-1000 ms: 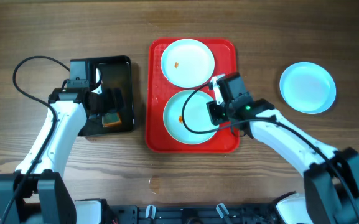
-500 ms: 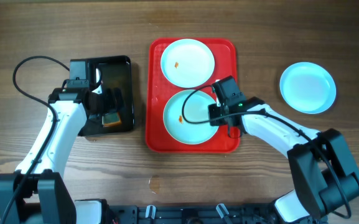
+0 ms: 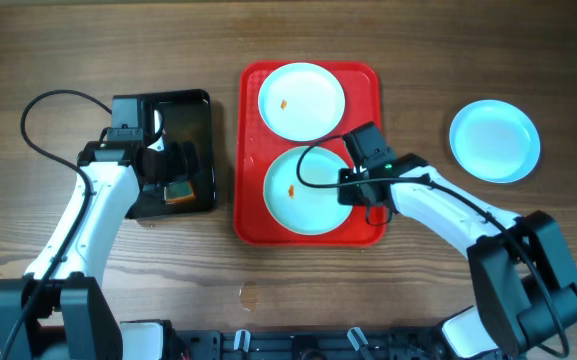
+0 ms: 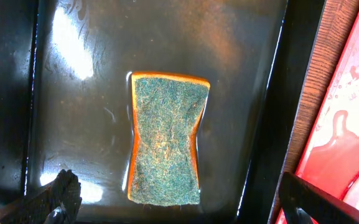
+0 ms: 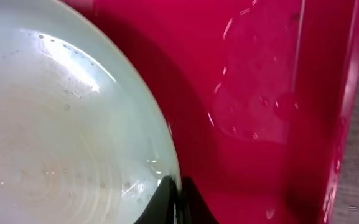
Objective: Clean dirty plates on tray and stack at the side
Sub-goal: 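Grasp the sponge in the black tray with the left gripper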
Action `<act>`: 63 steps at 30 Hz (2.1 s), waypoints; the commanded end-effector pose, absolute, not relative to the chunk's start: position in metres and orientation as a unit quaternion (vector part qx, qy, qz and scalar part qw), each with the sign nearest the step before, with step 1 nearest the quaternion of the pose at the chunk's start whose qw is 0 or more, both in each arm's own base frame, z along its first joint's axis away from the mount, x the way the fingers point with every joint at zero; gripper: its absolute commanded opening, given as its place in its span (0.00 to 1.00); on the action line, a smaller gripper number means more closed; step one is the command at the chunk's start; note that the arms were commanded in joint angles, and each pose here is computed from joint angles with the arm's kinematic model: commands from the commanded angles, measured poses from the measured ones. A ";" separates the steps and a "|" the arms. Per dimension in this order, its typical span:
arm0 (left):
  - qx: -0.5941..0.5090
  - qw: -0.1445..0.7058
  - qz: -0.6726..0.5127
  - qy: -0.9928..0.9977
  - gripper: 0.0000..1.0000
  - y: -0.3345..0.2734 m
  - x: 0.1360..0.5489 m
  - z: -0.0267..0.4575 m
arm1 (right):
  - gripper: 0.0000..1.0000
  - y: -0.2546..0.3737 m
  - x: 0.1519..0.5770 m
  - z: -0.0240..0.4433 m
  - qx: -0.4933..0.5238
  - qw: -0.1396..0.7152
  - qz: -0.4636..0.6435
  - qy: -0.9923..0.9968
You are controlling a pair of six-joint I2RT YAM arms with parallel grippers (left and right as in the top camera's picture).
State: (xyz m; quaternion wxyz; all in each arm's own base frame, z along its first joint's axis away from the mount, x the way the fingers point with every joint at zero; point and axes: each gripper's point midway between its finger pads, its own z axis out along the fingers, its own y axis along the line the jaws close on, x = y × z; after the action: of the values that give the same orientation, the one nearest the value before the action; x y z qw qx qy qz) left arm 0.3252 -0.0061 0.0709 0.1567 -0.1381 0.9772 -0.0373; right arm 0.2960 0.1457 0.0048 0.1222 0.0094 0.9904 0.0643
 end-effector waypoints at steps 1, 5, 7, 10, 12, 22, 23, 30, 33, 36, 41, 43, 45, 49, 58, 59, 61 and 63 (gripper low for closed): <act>-0.135 0.161 -0.039 0.977 1.00 -0.006 0.325 0.074 | 0.04 0.136 0.289 0.002 -0.004 0.120 0.041 0.992; -0.135 0.162 -0.039 0.977 1.00 -0.006 0.325 0.074 | 0.04 0.136 0.286 0.002 -0.005 0.114 0.043 0.993; -0.135 0.162 -0.039 0.977 1.00 -0.006 0.325 0.074 | 0.04 0.135 0.284 0.001 -0.009 0.110 0.040 0.993; -0.135 0.162 -0.039 0.977 1.00 -0.006 0.325 0.074 | 0.04 0.135 0.284 0.001 -0.018 0.110 0.039 0.993; -0.135 0.162 -0.039 0.977 1.00 -0.006 0.325 0.074 | 0.04 0.136 0.283 0.001 -0.018 0.109 0.041 0.993; -0.166 0.091 -0.150 0.970 1.00 -0.045 0.301 0.073 | 0.04 0.135 0.282 0.001 -0.018 0.107 0.040 0.993; -0.167 0.081 -0.151 0.971 1.00 -0.046 0.297 0.072 | 0.04 0.135 0.282 0.001 -0.018 0.107 0.040 0.993; -0.253 0.091 -0.007 0.963 0.70 0.006 0.290 0.063 | 0.04 0.135 0.282 0.001 -0.018 0.107 0.040 0.993; -0.253 0.117 0.025 0.960 0.72 0.018 0.301 0.061 | 0.04 0.138 0.281 0.001 -0.018 0.103 0.049 0.993; -0.230 0.133 0.016 0.964 0.58 0.013 0.313 0.054 | 0.04 0.139 0.281 0.001 -0.017 0.103 0.050 0.993; -0.204 0.142 0.008 0.968 0.44 -0.002 0.320 0.029 | 0.04 0.139 0.282 0.001 -0.017 0.104 0.051 0.993; -0.162 0.136 0.010 0.977 0.27 -0.014 0.320 0.012 | 0.05 0.139 0.282 0.001 -0.018 0.104 0.051 0.993; -0.153 0.131 0.011 0.979 0.07 -0.020 0.320 0.004 | 0.04 0.139 0.282 0.001 -0.018 0.104 0.051 0.993; -0.144 0.123 0.017 0.982 0.04 -0.024 0.319 -0.006 | 0.04 0.139 0.281 0.001 -0.018 0.104 0.051 0.993; -0.116 0.174 0.045 0.977 0.04 -0.014 0.337 0.083 | 0.04 0.139 0.281 0.001 -0.018 0.102 0.051 0.993; -0.117 0.186 0.041 0.975 0.04 -0.014 0.338 0.092 | 0.04 0.139 0.281 0.001 -0.018 0.102 0.052 0.993; -0.118 0.198 0.039 0.972 0.04 -0.014 0.338 0.100 | 0.04 0.139 0.281 0.001 -0.017 0.102 0.052 0.993; -0.118 0.194 0.040 0.973 0.04 -0.014 0.337 0.097 | 0.04 0.139 0.280 0.001 -0.014 0.101 0.052 0.993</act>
State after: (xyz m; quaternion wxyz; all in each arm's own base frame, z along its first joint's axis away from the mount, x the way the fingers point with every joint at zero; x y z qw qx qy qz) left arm 0.3315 -0.0156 0.0800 0.1681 -0.1267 0.9770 0.0332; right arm 0.2898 0.1436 0.0057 0.1130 -0.0058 0.9918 0.0601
